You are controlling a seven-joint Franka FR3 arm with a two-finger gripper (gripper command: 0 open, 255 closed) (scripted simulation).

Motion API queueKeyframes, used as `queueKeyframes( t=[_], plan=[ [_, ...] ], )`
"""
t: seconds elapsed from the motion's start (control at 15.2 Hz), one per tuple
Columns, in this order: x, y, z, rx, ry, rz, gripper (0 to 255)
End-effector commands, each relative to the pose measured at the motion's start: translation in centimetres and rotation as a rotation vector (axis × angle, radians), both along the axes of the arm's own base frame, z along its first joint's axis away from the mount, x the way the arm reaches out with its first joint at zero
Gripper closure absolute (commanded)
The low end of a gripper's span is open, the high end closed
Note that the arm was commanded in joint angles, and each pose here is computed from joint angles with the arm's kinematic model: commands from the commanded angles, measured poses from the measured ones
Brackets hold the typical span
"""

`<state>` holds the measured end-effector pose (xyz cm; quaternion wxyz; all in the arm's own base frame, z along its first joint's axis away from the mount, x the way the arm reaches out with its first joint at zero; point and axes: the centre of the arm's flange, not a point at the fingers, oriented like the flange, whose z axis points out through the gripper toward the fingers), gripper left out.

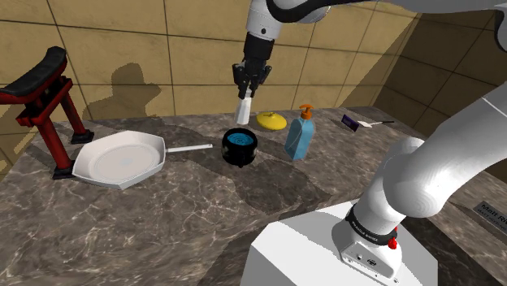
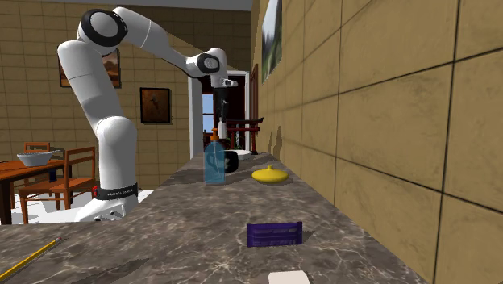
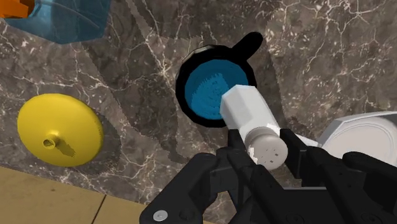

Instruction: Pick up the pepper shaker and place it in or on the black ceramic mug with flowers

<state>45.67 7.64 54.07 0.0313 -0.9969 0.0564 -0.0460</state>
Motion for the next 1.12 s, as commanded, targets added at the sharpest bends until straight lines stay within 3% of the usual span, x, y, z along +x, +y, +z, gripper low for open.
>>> queueKeyframes(
  t=[0.0,0.79,1.06],
  plan=[
    [-0.1,0.0,-1.1,0.0,-0.001,0.0,255],
    [-0.1,0.0,-7.4,0.0,-0.001,0.0,255],
    [-0.1,0.0,-7.4,0.0,-0.001,0.0,255]
  ],
)
